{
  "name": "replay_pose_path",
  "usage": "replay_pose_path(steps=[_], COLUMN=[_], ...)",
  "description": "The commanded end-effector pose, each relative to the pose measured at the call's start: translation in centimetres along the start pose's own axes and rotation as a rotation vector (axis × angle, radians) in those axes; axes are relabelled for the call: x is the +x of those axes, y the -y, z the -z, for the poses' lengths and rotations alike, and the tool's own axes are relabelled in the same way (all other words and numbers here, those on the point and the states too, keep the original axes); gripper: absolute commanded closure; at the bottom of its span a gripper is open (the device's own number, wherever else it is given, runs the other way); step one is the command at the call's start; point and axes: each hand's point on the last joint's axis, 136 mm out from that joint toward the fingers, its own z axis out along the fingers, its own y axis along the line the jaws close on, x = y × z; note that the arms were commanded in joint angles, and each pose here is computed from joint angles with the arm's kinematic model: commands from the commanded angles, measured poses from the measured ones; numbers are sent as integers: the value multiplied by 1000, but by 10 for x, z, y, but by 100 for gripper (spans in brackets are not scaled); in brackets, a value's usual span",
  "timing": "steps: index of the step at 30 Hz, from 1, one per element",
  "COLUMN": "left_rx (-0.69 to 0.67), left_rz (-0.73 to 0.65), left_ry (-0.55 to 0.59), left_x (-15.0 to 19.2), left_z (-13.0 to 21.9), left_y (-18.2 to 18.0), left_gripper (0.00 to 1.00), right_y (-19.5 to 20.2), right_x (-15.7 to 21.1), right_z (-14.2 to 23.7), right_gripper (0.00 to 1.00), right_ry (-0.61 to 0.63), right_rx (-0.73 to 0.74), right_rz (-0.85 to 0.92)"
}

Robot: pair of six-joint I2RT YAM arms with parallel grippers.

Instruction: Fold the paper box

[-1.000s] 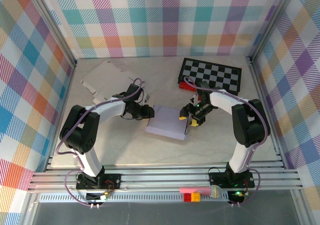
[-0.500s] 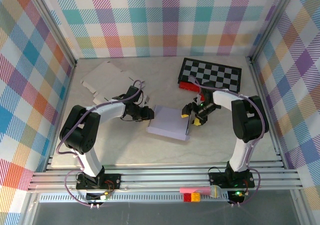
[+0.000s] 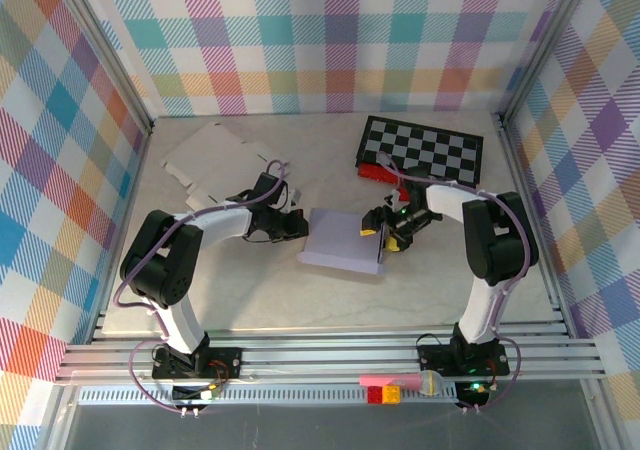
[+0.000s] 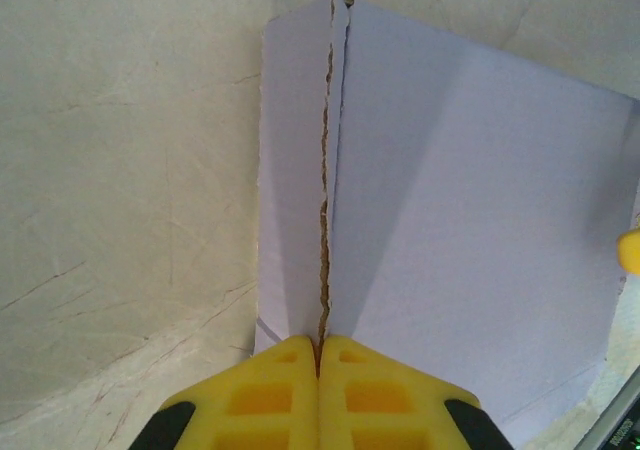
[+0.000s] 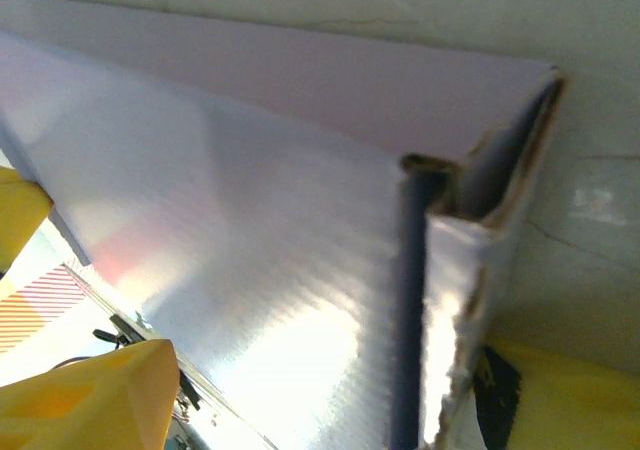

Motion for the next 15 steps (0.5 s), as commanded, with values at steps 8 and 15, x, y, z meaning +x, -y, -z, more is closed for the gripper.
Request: replay_pose_path(steps=[8, 15], left_rx=[-8, 1], left_rz=[105, 138], left_ry=[-32, -33], left_x=[11, 14], left_z=[-8, -5], left_y=[-25, -34], left_gripper=[97, 98], right_y=[-12, -34], right_x=[-3, -9], right_z=[9, 14], right_gripper=[22, 21], right_ry=[44, 41], right_rx=[-75, -175], right_rz=[79, 98])
